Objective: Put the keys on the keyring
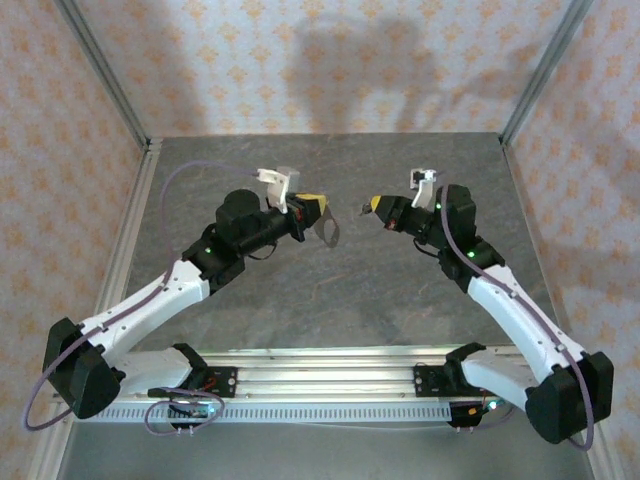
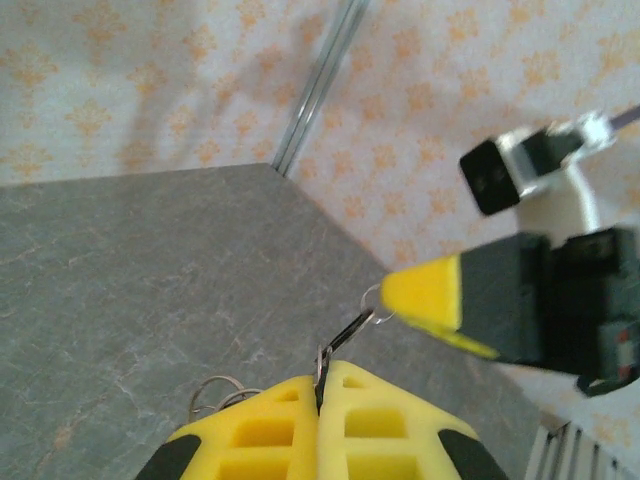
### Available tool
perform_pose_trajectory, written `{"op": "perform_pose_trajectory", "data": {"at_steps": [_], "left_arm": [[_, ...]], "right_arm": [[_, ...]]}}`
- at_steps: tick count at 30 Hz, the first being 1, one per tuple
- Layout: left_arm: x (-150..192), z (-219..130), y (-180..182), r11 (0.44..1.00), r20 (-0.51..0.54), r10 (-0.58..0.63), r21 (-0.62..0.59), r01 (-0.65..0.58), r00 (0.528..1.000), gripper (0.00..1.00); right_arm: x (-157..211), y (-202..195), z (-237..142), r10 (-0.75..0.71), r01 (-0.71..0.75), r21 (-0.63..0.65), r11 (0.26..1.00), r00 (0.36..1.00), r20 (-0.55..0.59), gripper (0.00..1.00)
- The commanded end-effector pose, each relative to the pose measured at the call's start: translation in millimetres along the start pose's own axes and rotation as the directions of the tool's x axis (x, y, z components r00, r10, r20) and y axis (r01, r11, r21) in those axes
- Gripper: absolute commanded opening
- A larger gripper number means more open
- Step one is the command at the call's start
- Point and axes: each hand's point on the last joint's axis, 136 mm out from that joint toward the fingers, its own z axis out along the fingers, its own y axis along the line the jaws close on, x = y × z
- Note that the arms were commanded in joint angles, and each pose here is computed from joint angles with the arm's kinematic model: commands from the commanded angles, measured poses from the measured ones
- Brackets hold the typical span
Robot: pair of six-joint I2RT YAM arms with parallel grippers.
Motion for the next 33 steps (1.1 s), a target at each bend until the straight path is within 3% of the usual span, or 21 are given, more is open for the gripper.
{"op": "perform_pose_trajectory", "data": {"at_steps": [1,14,33], "left_arm": [[-11,1,-6,0.993,0.019,0.115,-0.028,-0.115,0.993,0.00],[-17,-1,-18,0.993,0.058,0.108,0.032,-0.110,0.992,0.00],[-21,5,-62,0.943,0.030,0.211,0.256,-0.212,0.977,0.00]], "right_arm": [[-11,31,-12,0.008,-0.003,-0.133,0.991,0.999,0.035,0.00],[-16,53,-31,0.013,0.000,-0.210,0.978,0.998,0.064,0.00],[-8,57,-34,-0.032,0.039,-0.227,0.973,0.999,0.033,0.00]]}}
